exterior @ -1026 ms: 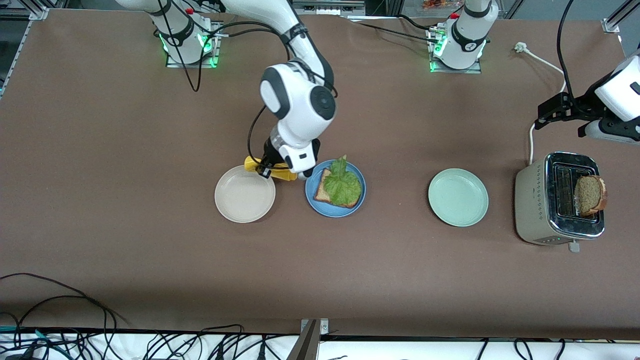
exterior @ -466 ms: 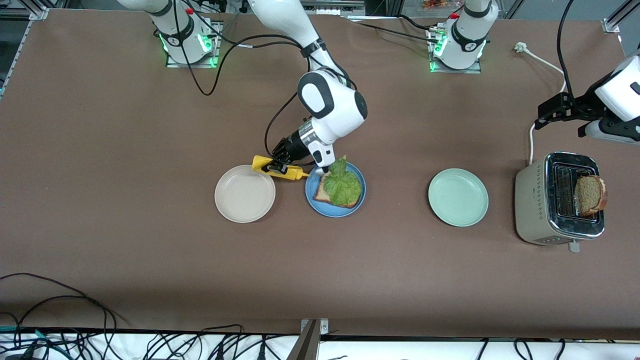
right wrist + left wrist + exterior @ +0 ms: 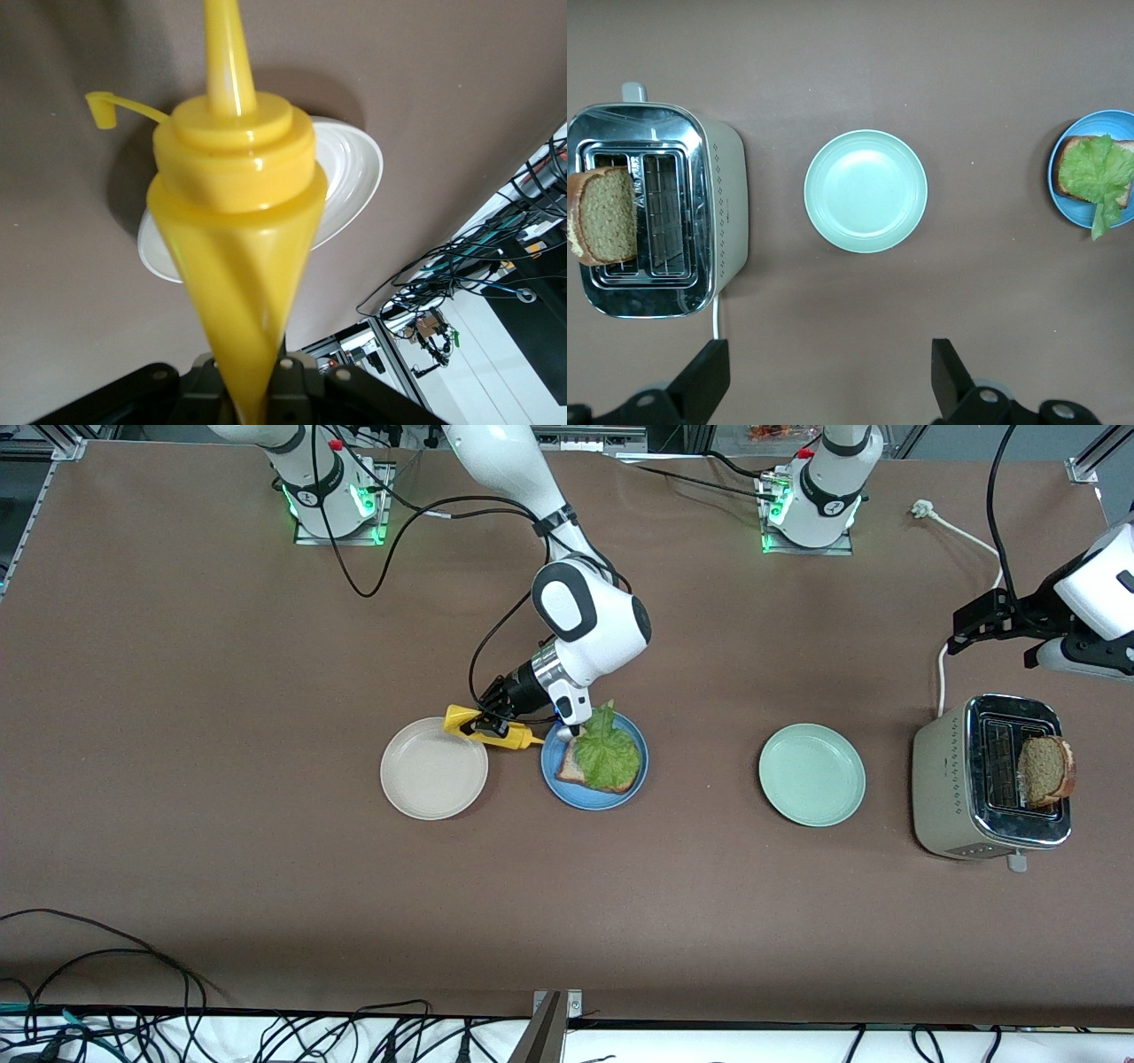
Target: Make sandwich in blue plate with both arms
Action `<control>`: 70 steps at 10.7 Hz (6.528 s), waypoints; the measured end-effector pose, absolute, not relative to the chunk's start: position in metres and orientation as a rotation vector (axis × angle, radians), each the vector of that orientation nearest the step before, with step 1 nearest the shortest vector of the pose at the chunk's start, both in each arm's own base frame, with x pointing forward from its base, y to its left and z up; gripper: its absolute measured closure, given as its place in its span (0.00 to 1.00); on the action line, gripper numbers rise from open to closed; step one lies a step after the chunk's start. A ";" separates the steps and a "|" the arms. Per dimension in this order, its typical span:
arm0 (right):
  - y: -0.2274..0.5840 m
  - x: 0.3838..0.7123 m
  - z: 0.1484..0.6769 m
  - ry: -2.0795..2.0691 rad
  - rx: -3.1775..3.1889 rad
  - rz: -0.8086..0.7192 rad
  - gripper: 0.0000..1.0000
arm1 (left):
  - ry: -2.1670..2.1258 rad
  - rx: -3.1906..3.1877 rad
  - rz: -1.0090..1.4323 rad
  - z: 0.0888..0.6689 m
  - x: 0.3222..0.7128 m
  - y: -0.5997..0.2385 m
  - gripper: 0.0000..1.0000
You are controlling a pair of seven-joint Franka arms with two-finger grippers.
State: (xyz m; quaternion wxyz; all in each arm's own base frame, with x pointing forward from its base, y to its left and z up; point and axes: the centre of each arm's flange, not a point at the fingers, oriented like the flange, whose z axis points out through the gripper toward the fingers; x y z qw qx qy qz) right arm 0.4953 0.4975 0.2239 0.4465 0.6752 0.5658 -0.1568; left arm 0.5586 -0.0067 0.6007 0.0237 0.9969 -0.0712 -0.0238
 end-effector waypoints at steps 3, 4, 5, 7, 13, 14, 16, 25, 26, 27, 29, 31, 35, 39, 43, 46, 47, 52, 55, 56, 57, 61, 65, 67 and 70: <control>0.500 0.495 0.226 1.403 1.670 -0.381 0.90 | -0.221 3.085 -0.074 0.601 0.559 -0.007 0.00; 0.501 0.496 0.228 1.404 1.673 -0.372 0.90 | -0.221 3.085 -0.074 0.601 0.559 -0.007 0.00; 0.503 0.499 0.235 1.406 1.685 -0.357 0.90 | -0.220 3.085 -0.074 0.601 0.559 -0.007 0.00; 0.493 0.519 0.256 1.456 1.849 -0.355 0.90 | -0.220 3.085 -0.073 0.601 0.559 -0.006 0.00; 0.325 0.636 0.408 1.684 2.592 -0.233 0.90 | -0.219 3.086 -0.072 0.601 0.558 -0.006 0.00; 0.300 0.647 0.411 1.748 2.660 -0.212 0.90 | -0.218 3.086 -0.072 0.601 0.558 -0.006 0.00; 0.245 0.669 0.404 1.901 2.795 -0.130 0.90 | -0.218 3.086 -0.072 0.601 0.558 -0.006 0.00; 0.040 0.692 0.322 2.593 2.806 0.567 0.90 | -0.218 3.086 -0.072 0.601 0.558 -0.006 0.00; 0.031 0.692 0.302 2.654 2.772 0.642 0.90 | -0.218 3.086 -0.072 0.601 0.558 -0.006 0.00; 0.022 0.691 0.278 2.704 2.752 0.729 0.90 | -0.218 3.086 -0.073 0.601 0.558 -0.006 0.00; 0.005 0.687 0.232 2.796 2.681 0.884 0.90 | -0.218 3.086 -0.073 0.601 0.558 -0.006 0.00; -0.005 0.680 0.185 2.847 2.636 1.054 0.90 | -0.218 3.085 -0.076 0.601 0.558 -0.006 0.00; 0.001 0.670 0.127 2.853 2.618 1.299 0.90 | -0.216 3.085 -0.077 0.601 0.558 -0.005 0.00; 0.000 0.673 0.130 2.845 2.604 1.310 0.87 | -0.205 3.086 -0.077 0.601 0.558 -0.001 0.00; -0.009 0.676 0.131 2.822 2.604 1.292 0.33 | -0.205 3.086 -0.077 0.601 0.558 -0.001 0.00; -0.057 0.682 0.150 2.778 2.597 1.071 0.00 | -0.205 3.086 -0.078 0.601 0.558 -0.001 0.00; -0.089 0.682 0.169 2.725 2.633 0.883 0.00 | -0.205 3.086 -0.078 0.601 0.558 -0.001 0.00; -0.146 0.675 0.344 2.040 3.025 0.188 0.00 | -0.204 3.086 -0.078 0.601 0.558 -0.001 0.00; -0.122 0.652 0.424 1.478 3.271 -0.102 0.00 | -0.204 3.086 -0.079 0.601 0.558 -0.001 0.00; -0.109 0.644 0.445 1.302 3.312 -0.151 0.00 | -0.204 3.086 -0.079 0.601 0.558 -0.001 0.00; -0.097 0.635 0.462 1.137 3.337 -0.195 0.00 | -0.204 3.086 -0.080 0.601 0.558 -0.001 0.00; -0.046 0.593 0.522 0.614 3.321 -0.295 0.00 | -0.204 3.086 -0.080 0.600 0.558 -0.001 0.00; -0.031 0.556 0.565 0.265 3.265 -0.260 0.00 | -0.203 3.086 -0.080 0.601 0.558 0.000 0.00; -0.029 0.543 0.584 0.206 3.230 -0.220 0.00 | -0.180 3.087 -0.080 0.601 0.558 0.008 0.00; -0.029 0.540 0.592 0.200 3.219 -0.192 0.00 | -0.149 3.088 -0.079 0.601 0.558 0.020 0.00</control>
